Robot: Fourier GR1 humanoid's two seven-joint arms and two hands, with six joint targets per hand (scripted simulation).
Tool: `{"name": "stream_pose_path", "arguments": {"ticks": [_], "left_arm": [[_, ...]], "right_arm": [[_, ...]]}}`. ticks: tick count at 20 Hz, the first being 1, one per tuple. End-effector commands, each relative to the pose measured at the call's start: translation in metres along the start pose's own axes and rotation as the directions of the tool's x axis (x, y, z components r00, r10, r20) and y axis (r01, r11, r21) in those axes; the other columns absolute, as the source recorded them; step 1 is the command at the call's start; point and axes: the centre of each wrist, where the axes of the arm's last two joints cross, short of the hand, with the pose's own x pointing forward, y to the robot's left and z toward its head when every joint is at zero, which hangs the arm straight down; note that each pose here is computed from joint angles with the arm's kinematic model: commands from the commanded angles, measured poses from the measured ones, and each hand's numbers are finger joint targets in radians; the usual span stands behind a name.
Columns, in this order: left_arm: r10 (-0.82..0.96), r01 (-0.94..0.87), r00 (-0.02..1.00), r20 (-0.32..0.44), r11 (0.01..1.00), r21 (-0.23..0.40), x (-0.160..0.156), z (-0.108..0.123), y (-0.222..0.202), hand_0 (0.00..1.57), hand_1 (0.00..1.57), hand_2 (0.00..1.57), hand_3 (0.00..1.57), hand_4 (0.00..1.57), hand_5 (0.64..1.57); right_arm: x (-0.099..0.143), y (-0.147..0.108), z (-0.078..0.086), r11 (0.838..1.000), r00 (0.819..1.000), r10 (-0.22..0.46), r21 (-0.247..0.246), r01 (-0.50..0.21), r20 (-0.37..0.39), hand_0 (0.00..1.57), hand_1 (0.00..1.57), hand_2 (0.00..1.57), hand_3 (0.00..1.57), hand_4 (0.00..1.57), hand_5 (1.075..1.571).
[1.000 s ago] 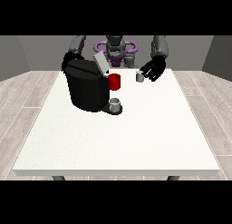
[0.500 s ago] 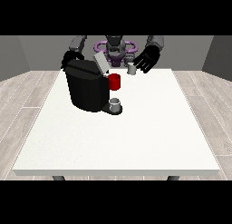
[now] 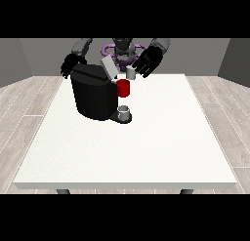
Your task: Insert the coffee pod into the coffee machine and close the lid
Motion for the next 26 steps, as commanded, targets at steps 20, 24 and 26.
{"name": "stream_pose_path", "arguments": {"ticks": [20, 24, 26], "left_arm": [[-0.033, 0.034, 0.999, 0.024, 0.999, -0.019, 0.013, -0.008, -0.008, 1.18, 1.18, 1.25, 1.18, 0.49, 1.571], [-0.032, 0.033, 0.999, 0.040, 0.999, -0.029, 0.016, -0.009, -0.017, 1.20, 1.20, 1.27, 1.20, 0.50, 1.571], [-0.026, 0.027, 0.999, 0.041, 0.999, -0.023, 0.021, -0.012, 0.009, 1.20, 1.20, 1.28, 1.21, 0.52, 1.571]], "right_arm": [[0.008, -0.012, -0.003, 0.998, 0.998, -0.046, -0.032, 0.047, 0.038, 0.00, 0.00, 0.00, 0.00, 0.50, 1.571], [-0.001, 0.001, 0.007, 0.999, 0.999, -0.033, -0.038, 0.033, 0.004, 0.00, 0.00, 0.00, 0.00, 0.53, 1.571], [0.015, 0.002, -0.007, 0.998, 0.997, -0.023, -0.056, 0.027, 0.071, 0.00, 0.00, 0.00, 0.00, 0.48, 1.571]]}}
